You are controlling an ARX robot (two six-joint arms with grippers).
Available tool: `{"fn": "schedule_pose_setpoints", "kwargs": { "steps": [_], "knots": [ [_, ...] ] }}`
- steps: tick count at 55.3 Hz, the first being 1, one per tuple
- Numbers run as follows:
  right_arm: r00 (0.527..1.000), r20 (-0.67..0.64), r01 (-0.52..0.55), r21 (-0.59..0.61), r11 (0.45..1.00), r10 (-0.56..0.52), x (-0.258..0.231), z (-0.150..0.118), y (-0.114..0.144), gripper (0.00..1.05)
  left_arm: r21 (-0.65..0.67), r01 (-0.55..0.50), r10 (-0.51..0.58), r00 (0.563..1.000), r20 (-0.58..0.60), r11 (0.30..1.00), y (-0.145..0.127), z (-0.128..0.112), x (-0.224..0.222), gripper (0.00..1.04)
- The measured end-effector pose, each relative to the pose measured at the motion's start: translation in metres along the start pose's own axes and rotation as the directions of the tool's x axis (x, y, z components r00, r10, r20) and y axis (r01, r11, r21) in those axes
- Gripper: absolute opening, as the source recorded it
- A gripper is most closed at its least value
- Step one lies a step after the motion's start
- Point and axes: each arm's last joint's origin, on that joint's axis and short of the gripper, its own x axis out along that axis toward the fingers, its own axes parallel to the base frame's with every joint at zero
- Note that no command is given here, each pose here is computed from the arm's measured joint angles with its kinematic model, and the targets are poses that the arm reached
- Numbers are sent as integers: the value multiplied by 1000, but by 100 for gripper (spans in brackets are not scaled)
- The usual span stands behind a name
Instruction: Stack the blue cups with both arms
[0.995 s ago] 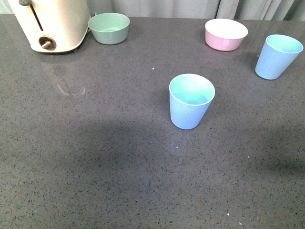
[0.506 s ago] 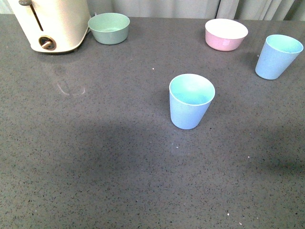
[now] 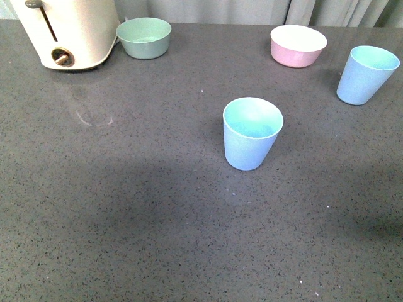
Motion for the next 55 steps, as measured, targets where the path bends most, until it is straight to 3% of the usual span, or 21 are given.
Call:
{"fn": "schedule_pose_setpoints", "kwargs": {
  "steps": [6, 13, 18, 24, 36, 55],
  "knots": [
    [998, -24, 55, 9, 998, -54, 18, 23, -21, 96, 0, 0, 0, 1000, 0, 1000, 0, 0, 0, 96],
    [999, -3, 52, -127, 991, -53, 53, 62, -40, 96, 0, 0, 0, 1000, 0, 1000, 0, 0, 0, 96],
    [994, -110, -6, -241, 971, -21, 102, 79, -49, 96, 0, 0, 0, 1000, 0, 1000, 0, 0, 0, 96],
    [963, -269, -126, -350, 928, 30, 168, 83, -45, 96, 0, 0, 0, 1000, 0, 1000, 0, 0, 0, 96],
    [925, -379, -227, -475, 850, 36, 264, 85, -10, 96, 0, 0, 0, 1000, -1, 1000, 0, 0, 0, 96],
    [891, -454, -278, -498, 821, 27, 322, 64, 16, 96, 0, 0, 0, 1000, 0, 1000, 0, 0, 0, 96]
  ]
}}
